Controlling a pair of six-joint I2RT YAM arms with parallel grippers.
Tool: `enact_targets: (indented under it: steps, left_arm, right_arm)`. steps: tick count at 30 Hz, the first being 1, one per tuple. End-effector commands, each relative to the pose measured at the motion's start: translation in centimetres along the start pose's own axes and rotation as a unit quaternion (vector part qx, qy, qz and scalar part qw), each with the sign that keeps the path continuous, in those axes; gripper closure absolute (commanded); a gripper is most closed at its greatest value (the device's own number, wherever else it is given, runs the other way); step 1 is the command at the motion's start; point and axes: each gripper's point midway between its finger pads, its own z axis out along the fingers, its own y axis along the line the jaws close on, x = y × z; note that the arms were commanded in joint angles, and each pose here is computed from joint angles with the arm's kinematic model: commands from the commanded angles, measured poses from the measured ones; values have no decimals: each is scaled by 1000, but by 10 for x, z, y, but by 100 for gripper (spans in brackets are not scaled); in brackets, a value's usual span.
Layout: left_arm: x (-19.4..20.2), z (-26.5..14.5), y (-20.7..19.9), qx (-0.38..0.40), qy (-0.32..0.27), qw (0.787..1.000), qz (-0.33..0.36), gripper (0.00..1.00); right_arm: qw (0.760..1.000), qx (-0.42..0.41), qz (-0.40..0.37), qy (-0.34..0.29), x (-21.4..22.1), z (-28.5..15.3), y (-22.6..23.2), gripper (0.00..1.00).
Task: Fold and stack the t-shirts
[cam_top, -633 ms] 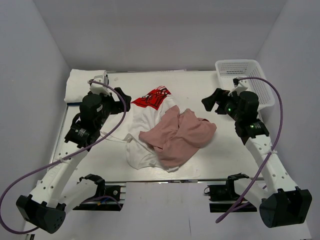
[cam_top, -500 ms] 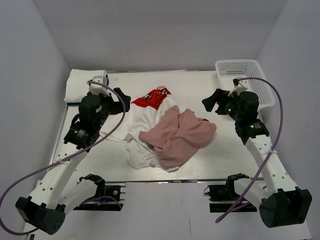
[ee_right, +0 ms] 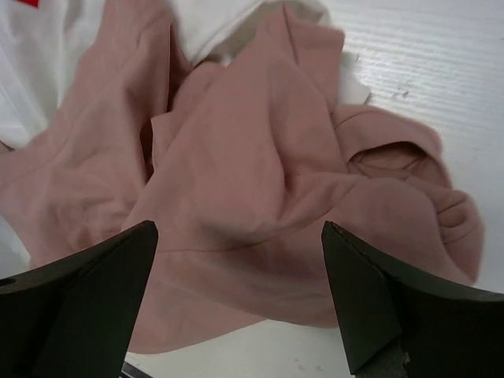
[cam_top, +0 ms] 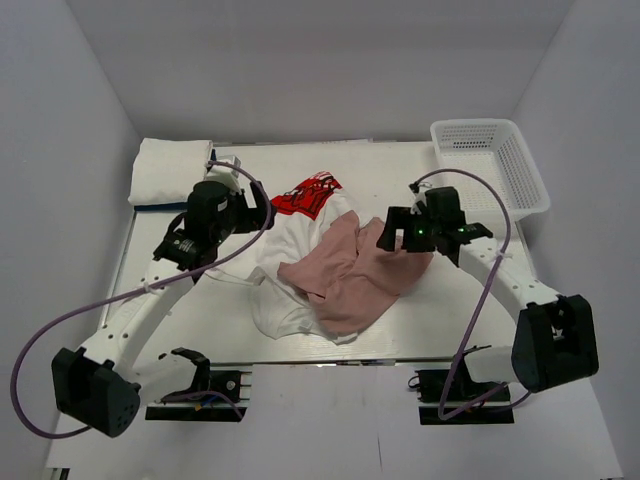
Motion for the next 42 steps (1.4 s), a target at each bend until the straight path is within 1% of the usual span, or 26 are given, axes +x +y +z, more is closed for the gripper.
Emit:
enact_targets:
  steps: [1,6,7,8,9,11,12,14,16,18,19,21,22,26,28,29,31,32,33,35,37,38,39,40,41,42]
  left_arm:
    - [13,6,-6,20,26,999,-8,0]
    - [32,15,-3,16,61,998,-12,0]
    - [32,15,-3,15,61,998,-12,0]
    - [32,15,-3,15,61,998,-12,0]
    - [32,15,-3,15,61,998,-12,0]
    - [33,13,-3,16,60,998,-12,0]
    - [35,11,-2,16,60,998,-12,0]
    - [36,10,-1,16,60,998,-12,0]
    - [36,10,-1,16,60,998,-12,0]
    - [34,8,-2,17,56,998,-12,0]
    - [34,8,-2,17,56,998,-12,0]
    - [33,8,0,13,54,998,-12,0]
    - [36,6,1,13,55,998,-12,0]
    - [36,8,-1,19,51,998,-12,0]
    - [38,12,-3,24,52,998,-17,0]
    - [39,12,-5,29,54,998,-17,0]
    - [40,18,-4,24,65,997,-17,0]
    - [40,18,-4,24,65,997,-17,0]
    - [46,20,-3,20,74,997,-17,0]
    - [49,22,-2,18,80,997,-17,0]
    - [46,22,-1,14,78,997,-16,0]
    - [46,22,-1,14,78,997,-16,0]
    - [48,21,0,12,83,996,-16,0]
    - [50,23,2,6,85,996,-16,0]
    - [52,23,3,4,90,996,-16,0]
    - [52,23,3,4,90,996,-16,0]
  right_arm:
    - [1000,14,-27,6,7,9,7,10]
    - [995,50,-56,59,26,37,4,10]
    - [993,52,-62,85,41,48,6,10]
    - [992,52,-63,92,46,52,7,10]
    - [992,56,-65,95,49,55,7,24]
    - [991,58,-54,104,55,62,9,47]
    - [992,55,-56,96,49,63,13,78]
    - [995,49,-63,64,29,58,24,100]
    - [996,58,-67,-3,-14,41,33,100]
    - [994,60,-77,-46,-44,25,42,100]
    - [990,65,-81,-92,-80,9,51,100]
    - [984,62,-90,-142,-111,-19,63,100]
    - [974,75,-89,-193,-147,-41,70,100]
    - [944,104,-83,-301,-216,-102,82,100]
    - [934,103,-87,-331,-237,-121,89,100]
    - [920,106,-81,-368,-261,-144,95,100]
    - [911,138,-85,-379,-276,-148,88,100]
    - [887,182,-70,-419,-300,-180,78,100]
    - [880,208,-77,-419,-308,-173,71,100]
    - [849,258,-67,-456,-333,-204,54,100]
    - [803,319,-53,-501,-364,-236,36,100]
    - [792,346,-64,-499,-372,-236,27,100]
    - [752,370,-43,-544,-388,-278,28,100]
    - [742,400,-45,-536,-395,-272,10,100]
    - [724,420,-54,-544,-402,-284,6,100]
    - [699,445,-54,-557,-407,-301,-2,100]
